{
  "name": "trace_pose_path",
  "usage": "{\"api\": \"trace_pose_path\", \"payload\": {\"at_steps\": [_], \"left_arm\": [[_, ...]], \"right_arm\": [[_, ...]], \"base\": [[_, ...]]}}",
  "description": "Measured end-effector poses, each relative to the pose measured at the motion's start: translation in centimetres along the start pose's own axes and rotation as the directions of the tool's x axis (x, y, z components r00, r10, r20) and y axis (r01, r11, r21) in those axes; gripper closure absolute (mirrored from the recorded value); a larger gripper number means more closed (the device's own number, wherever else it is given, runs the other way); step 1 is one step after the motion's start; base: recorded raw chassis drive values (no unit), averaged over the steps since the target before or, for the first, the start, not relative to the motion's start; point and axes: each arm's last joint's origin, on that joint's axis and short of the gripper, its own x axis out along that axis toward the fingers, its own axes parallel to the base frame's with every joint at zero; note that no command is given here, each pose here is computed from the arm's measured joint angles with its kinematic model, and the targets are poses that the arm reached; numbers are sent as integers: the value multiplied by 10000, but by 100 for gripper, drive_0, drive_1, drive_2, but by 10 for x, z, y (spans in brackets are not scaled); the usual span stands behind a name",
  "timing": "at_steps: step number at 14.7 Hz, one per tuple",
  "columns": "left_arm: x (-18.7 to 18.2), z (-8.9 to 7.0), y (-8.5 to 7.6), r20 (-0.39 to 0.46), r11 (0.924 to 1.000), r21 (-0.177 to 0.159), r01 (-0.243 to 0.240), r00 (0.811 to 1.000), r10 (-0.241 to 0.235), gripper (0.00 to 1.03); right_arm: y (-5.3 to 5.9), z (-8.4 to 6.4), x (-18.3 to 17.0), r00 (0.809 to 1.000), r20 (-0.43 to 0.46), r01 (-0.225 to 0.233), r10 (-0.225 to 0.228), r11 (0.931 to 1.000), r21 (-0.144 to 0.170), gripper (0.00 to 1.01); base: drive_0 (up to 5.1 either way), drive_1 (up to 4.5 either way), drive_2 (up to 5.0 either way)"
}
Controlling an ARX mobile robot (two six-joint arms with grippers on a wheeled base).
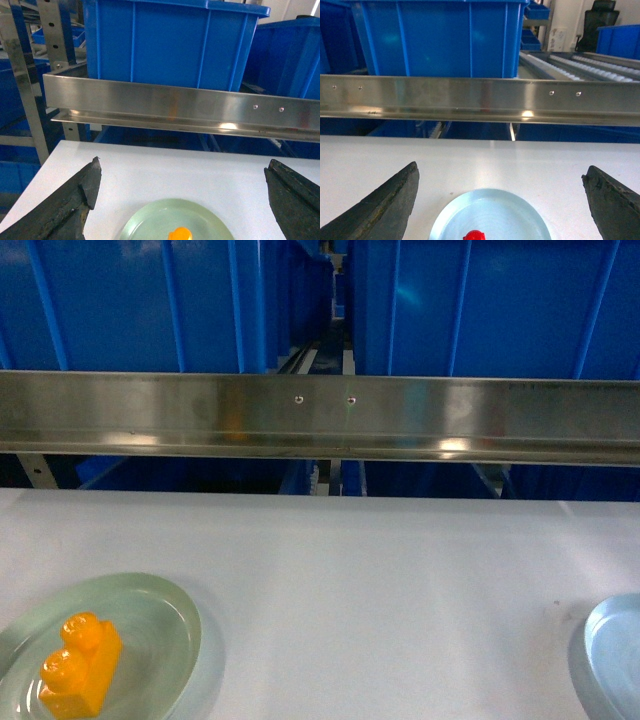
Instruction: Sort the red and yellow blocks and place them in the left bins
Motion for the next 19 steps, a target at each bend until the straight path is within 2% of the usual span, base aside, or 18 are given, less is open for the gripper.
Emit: {"api": "trace_pose_path", "payload": {"at_steps": [1, 2, 3, 4, 5, 6, 8, 10, 12, 13, 15, 16, 17, 18, 19], "left_arm": [[10, 8, 2, 54, 9999, -102, 43, 10000, -43, 5], [24, 15, 3, -39, 9996, -230, 149, 9999, -150, 5], [50, 14, 4, -638, 9990, -306, 317, 9974, -336, 5], [89, 2, -2, -1846, 9977, -502, 459, 9813, -544, 5], [101, -10, -8, -2366, 9977, -435, 524, 9697, -612, 5], [103, -16, -9, -2679, 9986, -343, 410, 9622, -487, 5], [103, -16, -9, -2601, 9987, -274, 422, 9644, -479, 5], [103, -15, -9, -2593, 9988, -217, 430, 9647, -472, 5], [103, -15, -9, -2593, 9988, -213, 431, 9647, -472, 5], [103, -15, -9, -2593, 9988, -213, 431, 9647, -472, 5], [103, -15, -9, -2593, 9988, -213, 431, 9647, -472, 5], [103, -15, -9, -2592, 9989, -212, 428, 9647, -468, 5], [103, -15, -9, -2593, 9988, -210, 432, 9647, -472, 5], [103, -15, -9, -2592, 9989, -212, 428, 9647, -468, 5], [103, -15, -9, -2593, 9988, -213, 431, 9647, -472, 5]], "right_arm": [[0, 1, 12, 9990, -316, -321, 321, 9995, 15, 3], [0, 9, 27, 9962, -556, -674, 665, 9976, -135, 3], [1, 17, 54, 9911, -785, -1111, 1076, 9929, -425, 3], [-1, 10, 95, 9776, -1747, -1263, 1177, 9912, -388, 3], [4, -2, 113, 9548, -2478, -1799, 1640, 9828, -424, 3], [7, -10, 120, 9355, -3018, -2038, 1839, 9784, -355, 3], [12, -30, 127, 9032, -3747, -2436, 2092, 9688, -462, 3], [13, -47, 130, 8847, -4144, -2638, 2136, 9623, -670, 3], [13, -65, 129, 8588, -4638, -2768, 2177, 9589, -625, 3], [13, -74, 129, 8510, -4789, -2825, 2154, 9566, -718, 3], [13, -91, 128, 8244, -5234, -2920, 2153, 9541, -674, 3], [13, -98, 127, 8070, -5477, -2974, 2209, 9532, -538, 3], [11, -109, 125, 7994, -5610, -2989, 2152, 9524, -605, 3], [0, -133, 121, 7817, -5984, -2620, 1758, 9632, -593, 3], [-4, -138, 122, 7772, -6061, -2519, 1691, 9663, -534, 3]], "base": [[0, 0, 0], [0, 0, 0], [0, 0, 0], [0, 0, 0], [0, 0, 0], [0, 0, 0], [0, 0, 0], [0, 0, 0], [0, 0, 0], [0, 0, 0], [0, 0, 0], [0, 0, 0], [0, 0, 0], [0, 0, 0], [0, 0, 0]]}}
